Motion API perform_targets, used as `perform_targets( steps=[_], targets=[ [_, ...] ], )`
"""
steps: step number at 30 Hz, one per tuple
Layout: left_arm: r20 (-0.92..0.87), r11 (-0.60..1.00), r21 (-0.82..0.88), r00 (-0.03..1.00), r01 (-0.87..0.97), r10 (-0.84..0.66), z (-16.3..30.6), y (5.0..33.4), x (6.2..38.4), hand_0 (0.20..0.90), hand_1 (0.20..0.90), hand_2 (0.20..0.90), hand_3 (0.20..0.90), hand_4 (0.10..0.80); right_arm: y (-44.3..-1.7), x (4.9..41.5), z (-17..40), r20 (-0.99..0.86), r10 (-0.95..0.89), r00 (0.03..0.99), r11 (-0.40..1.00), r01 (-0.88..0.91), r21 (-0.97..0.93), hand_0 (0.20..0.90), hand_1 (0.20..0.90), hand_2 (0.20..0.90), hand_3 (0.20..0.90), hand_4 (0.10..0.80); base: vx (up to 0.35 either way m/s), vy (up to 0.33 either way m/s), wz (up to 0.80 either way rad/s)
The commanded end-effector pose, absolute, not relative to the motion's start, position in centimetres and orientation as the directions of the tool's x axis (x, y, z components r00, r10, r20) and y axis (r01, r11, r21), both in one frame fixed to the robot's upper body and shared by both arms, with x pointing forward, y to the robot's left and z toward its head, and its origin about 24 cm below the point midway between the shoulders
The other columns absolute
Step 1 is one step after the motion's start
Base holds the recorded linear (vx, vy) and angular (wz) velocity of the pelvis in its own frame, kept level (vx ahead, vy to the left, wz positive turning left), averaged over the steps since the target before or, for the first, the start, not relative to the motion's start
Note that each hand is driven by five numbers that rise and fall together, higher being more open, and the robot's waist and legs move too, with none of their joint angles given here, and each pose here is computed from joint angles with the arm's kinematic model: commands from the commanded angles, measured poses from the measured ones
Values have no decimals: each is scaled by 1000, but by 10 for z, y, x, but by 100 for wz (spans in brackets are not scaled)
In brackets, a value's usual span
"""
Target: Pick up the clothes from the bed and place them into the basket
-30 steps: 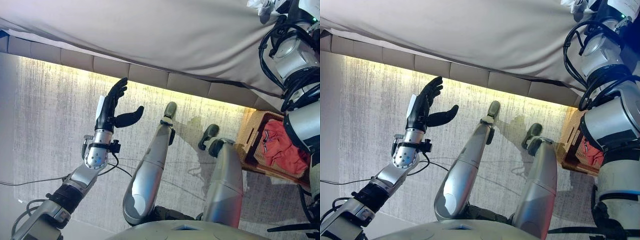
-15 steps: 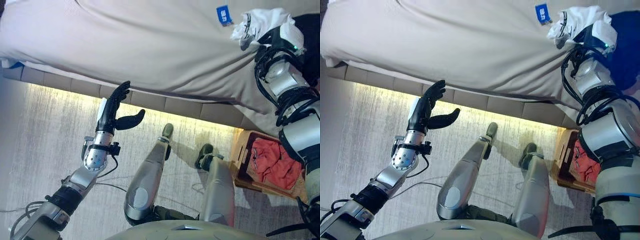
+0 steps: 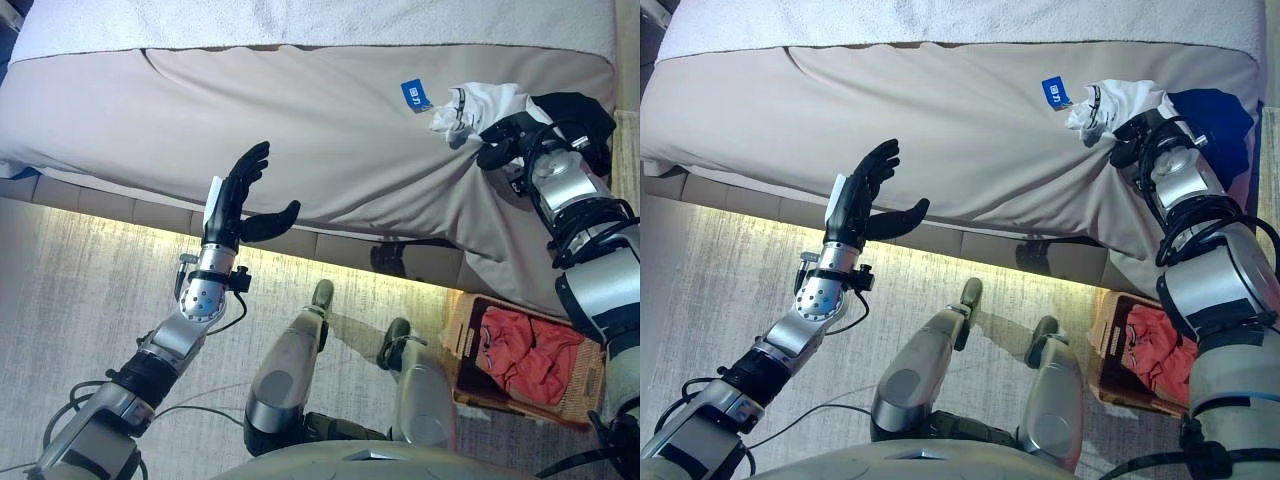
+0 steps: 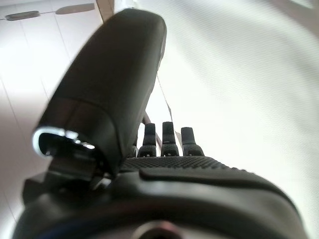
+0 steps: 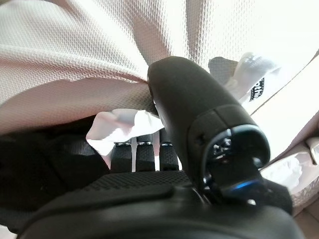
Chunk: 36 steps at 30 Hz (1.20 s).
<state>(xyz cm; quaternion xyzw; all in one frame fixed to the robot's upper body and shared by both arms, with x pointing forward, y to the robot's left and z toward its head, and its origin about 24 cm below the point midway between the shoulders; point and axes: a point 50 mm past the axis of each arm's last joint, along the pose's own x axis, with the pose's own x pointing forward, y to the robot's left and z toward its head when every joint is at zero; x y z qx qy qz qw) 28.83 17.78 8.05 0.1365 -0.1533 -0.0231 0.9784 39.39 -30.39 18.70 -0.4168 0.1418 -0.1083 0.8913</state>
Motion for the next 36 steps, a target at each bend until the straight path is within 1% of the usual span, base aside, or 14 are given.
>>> perform_targets(
  steps=[1,6,9,14,15,18,23,28,36],
  targets=[
    [396,971,236,916,-32,-67,94,183,283,900,900,900,900,800,-322,387,244,58,-343,937,579,260,-773,900,900,900,900,800,-22,-10,-3],
    [413,970,241,908,-30,-74,95,179,282,900,900,900,900,800,-320,387,258,144,-367,919,536,335,-775,900,900,900,900,800,-8,-2,0],
    [418,971,237,906,-33,-71,95,178,281,900,900,900,900,800,-316,387,278,253,-381,889,499,428,-754,900,900,900,900,800,-45,-8,-2],
    [420,972,234,904,-25,-78,92,177,276,900,900,900,900,800,-310,382,309,451,-388,804,435,591,-680,900,900,900,900,800,0,-3,1],
    [420,972,234,904,-24,-79,92,177,276,900,900,900,900,800,-310,382,310,456,-388,801,433,595,-677,900,900,900,900,800,11,-13,5],
    [420,973,232,903,-11,-90,93,177,274,900,900,900,900,800,-311,377,323,530,-405,745,386,665,-639,900,900,900,900,800,13,-16,7],
    [427,975,224,899,-3,-95,93,175,273,900,900,900,900,800,-308,374,338,574,-389,720,334,691,-641,900,900,900,900,800,31,-18,5],
    [437,978,207,894,11,-102,94,173,271,900,900,900,900,800,-301,375,351,589,-391,707,310,704,-639,900,900,900,900,800,12,-1,2],
    [468,986,163,876,48,-120,98,171,259,900,900,900,900,800,-291,379,362,589,-381,713,249,693,-677,900,900,900,900,800,-40,-10,14]
  ],
)
